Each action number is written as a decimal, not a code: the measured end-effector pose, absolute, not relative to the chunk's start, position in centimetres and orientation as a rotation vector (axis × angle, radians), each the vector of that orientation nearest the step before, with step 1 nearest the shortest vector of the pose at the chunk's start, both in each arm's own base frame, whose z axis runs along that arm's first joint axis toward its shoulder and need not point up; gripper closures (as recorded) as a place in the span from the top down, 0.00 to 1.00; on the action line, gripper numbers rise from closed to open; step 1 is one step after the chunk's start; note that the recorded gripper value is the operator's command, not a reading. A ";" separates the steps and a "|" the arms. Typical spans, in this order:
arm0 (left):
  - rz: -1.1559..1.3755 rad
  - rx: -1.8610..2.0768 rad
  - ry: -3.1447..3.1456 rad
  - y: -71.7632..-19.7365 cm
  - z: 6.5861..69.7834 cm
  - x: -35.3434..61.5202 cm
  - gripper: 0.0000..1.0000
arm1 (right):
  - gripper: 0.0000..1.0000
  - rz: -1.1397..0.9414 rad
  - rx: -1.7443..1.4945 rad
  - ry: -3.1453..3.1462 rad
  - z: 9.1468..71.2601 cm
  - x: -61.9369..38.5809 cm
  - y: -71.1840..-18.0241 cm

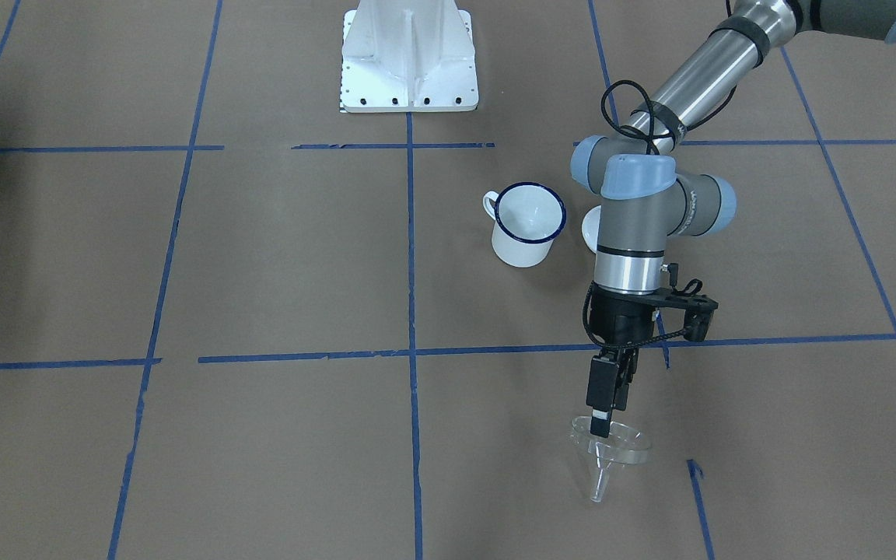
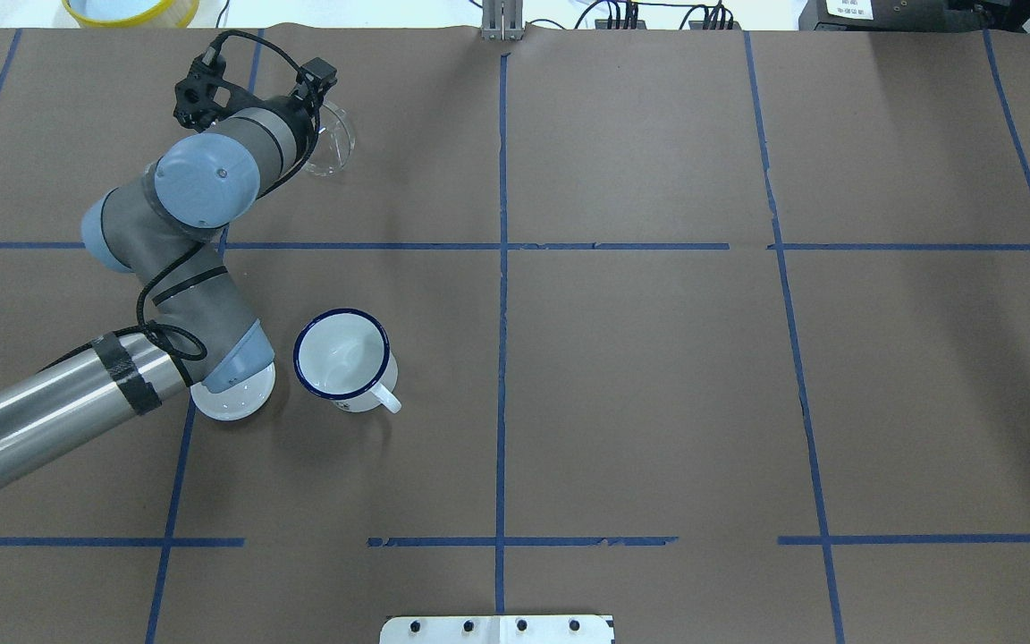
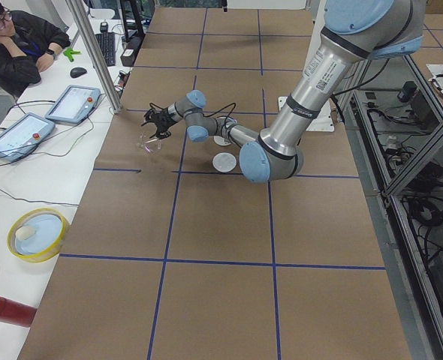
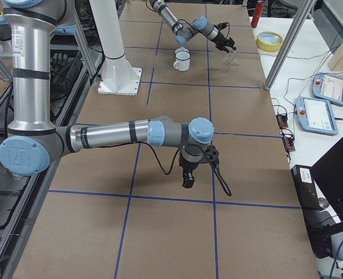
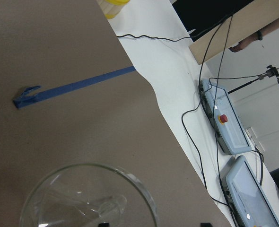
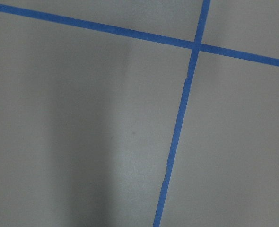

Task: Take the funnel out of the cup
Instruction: 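Lower the funnel onto the table and open the left gripper, then move the left gripper over the white lid beside the mug, then lower the left gripper and grasp the white lid by its knob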

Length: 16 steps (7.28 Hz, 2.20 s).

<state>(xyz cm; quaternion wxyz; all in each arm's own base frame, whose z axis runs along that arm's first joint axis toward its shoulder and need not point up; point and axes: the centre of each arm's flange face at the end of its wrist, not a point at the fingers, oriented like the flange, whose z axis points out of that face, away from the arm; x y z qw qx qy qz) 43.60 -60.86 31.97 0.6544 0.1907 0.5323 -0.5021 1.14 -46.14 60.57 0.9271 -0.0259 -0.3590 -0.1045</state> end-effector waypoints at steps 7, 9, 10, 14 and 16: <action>-0.355 0.262 0.749 -48.8 31.5 30.3 1.00 | 1.00 -0.214 -0.053 -0.736 60.6 1.1 -46.1; -0.277 0.228 0.752 -46.3 36.1 30.5 1.00 | 1.00 -0.214 -0.053 -0.736 60.6 1.1 -46.1; -0.241 0.190 0.753 -45.3 37.6 32.0 1.00 | 1.00 -0.214 -0.053 -0.736 60.6 1.1 -46.1; -0.190 0.104 0.789 -41.2 38.5 37.7 0.89 | 1.00 -0.214 -0.053 -0.736 60.6 1.1 -46.1; -0.181 0.094 0.790 -40.7 38.9 38.6 0.87 | 1.00 -0.214 -0.053 -0.736 60.6 1.1 -46.1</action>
